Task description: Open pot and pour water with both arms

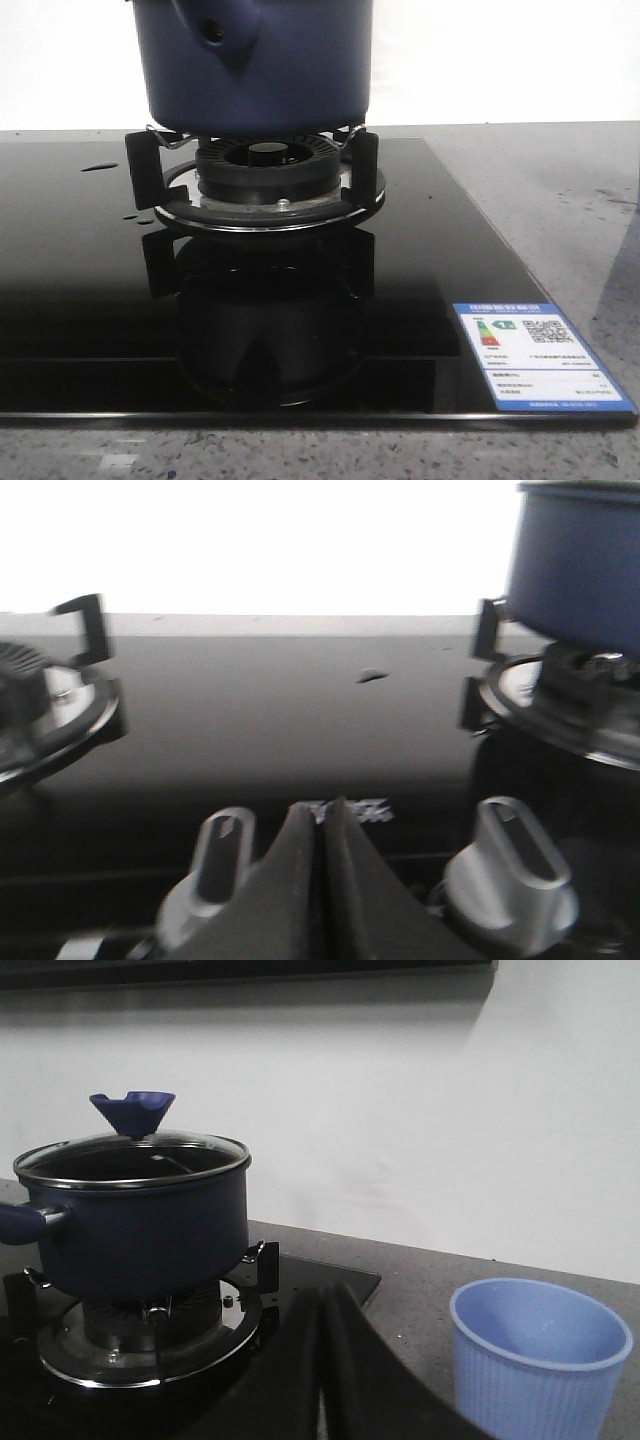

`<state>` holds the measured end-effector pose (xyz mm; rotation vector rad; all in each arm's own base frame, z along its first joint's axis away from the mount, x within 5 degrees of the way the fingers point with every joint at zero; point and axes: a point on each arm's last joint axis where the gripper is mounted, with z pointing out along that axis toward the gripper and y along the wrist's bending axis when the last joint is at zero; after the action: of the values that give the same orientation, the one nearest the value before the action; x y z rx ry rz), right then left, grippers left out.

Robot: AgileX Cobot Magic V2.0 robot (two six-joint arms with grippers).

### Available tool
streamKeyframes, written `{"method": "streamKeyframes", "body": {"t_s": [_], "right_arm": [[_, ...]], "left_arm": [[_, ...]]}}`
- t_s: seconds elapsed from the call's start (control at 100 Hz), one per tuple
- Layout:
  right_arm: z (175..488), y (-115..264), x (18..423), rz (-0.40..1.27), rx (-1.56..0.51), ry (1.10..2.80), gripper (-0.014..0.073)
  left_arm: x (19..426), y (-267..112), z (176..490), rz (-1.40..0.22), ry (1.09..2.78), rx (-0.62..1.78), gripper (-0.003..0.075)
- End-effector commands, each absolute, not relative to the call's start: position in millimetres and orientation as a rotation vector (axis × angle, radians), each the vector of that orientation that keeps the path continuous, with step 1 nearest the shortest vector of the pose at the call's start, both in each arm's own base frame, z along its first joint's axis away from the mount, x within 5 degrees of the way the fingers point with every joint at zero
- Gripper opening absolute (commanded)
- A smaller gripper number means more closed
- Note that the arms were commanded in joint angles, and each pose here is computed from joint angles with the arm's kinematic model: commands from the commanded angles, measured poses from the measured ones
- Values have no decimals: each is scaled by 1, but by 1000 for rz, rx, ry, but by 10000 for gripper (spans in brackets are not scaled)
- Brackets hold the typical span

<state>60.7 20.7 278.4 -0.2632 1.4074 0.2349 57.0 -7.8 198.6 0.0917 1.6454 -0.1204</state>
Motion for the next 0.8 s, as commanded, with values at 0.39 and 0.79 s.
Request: {"method": "streamKeyframes", "body": {"t_s": [0.39, 0.79], "right_arm": [[291, 23, 58, 257, -289, 1329, -74], [291, 23, 58, 257, -289, 1329, -74]], "left_arm": [[54, -2, 178, -46, 1773, 7, -19], [54, -2, 178, -46, 1773, 7, -19]]}}
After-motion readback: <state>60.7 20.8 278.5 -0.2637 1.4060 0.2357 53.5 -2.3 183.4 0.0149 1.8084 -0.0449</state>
